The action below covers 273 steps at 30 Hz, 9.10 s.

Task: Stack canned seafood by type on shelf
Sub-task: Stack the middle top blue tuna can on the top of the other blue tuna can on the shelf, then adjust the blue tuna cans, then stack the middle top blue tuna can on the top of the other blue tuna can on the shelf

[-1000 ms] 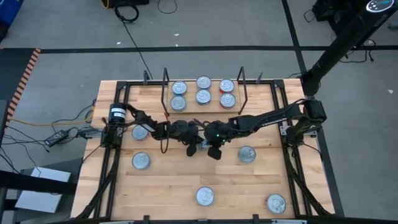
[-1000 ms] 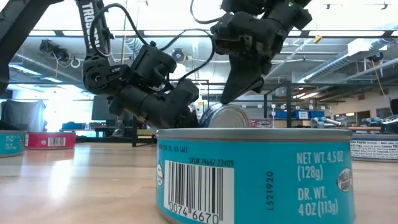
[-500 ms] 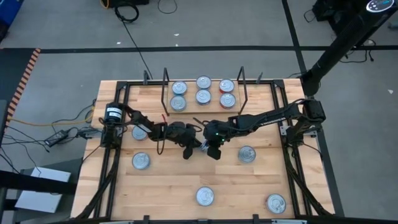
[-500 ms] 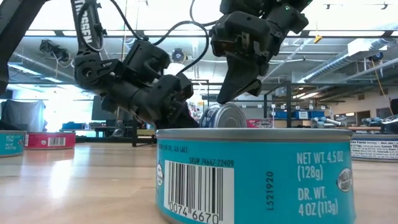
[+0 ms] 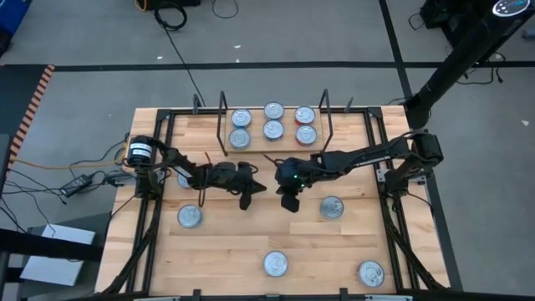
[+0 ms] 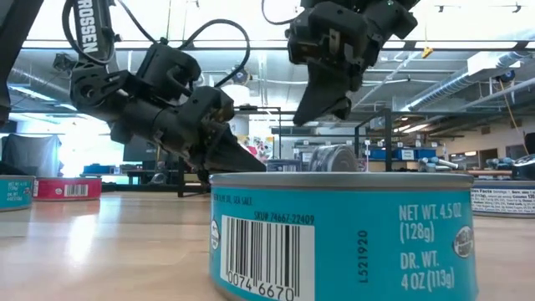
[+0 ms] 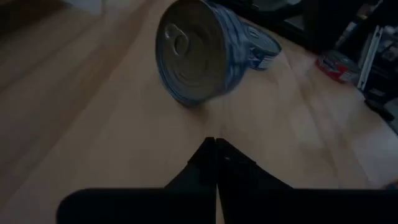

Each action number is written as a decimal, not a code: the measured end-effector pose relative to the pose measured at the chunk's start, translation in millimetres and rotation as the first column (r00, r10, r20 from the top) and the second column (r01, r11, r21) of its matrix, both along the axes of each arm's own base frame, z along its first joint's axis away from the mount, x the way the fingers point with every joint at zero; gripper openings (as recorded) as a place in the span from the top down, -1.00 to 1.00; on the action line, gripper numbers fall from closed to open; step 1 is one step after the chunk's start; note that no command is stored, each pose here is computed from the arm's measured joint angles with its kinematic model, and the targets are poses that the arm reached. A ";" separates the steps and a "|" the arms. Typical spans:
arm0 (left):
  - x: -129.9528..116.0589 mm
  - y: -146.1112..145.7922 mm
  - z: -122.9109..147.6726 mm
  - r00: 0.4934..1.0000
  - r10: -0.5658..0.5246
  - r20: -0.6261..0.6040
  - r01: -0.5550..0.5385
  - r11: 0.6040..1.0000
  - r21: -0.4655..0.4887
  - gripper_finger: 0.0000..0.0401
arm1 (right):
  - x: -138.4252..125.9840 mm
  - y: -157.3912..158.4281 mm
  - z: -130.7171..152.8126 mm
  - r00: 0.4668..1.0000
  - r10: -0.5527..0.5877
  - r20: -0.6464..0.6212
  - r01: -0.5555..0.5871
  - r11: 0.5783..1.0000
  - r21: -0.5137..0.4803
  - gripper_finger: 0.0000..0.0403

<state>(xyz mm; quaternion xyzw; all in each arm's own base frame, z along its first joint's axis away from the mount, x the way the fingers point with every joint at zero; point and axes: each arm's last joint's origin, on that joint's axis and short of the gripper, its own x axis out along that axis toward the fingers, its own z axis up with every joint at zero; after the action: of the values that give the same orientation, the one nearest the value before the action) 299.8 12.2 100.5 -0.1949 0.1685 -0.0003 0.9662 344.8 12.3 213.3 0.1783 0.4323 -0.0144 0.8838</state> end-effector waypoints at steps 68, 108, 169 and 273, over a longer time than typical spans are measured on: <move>-44.0 2.9 4.5 0.951 0.199 0.238 -0.185 0.979 -0.081 0.99 | 14.0 -182.0 34.9 0.775 -0.632 -0.007 0.623 0.767 -0.156 0.94; -44.4 2.9 0.5 0.959 0.203 0.197 -0.189 0.978 -0.089 0.99 | 38.3 -270.6 1.1 0.804 -0.542 -0.246 0.515 0.840 -0.168 1.00; -44.3 2.5 0.5 0.963 0.183 0.199 -0.174 0.983 -0.064 0.99 | 24.7 -64.7 115.7 0.783 0.467 -0.410 -0.586 0.775 -0.236 -0.06; -45.3 1.5 -3.8 0.974 0.166 0.153 -0.154 0.984 -0.086 0.99 | 44.1 -198.7 26.4 0.902 -0.030 -0.431 -0.378 0.427 -0.821 0.27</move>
<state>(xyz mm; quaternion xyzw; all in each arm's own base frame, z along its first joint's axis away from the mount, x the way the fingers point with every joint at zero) 254.5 13.7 96.7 -0.2426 0.0743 0.0558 0.9657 388.9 -186.3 239.6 -0.3656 0.5388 -0.1797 0.7374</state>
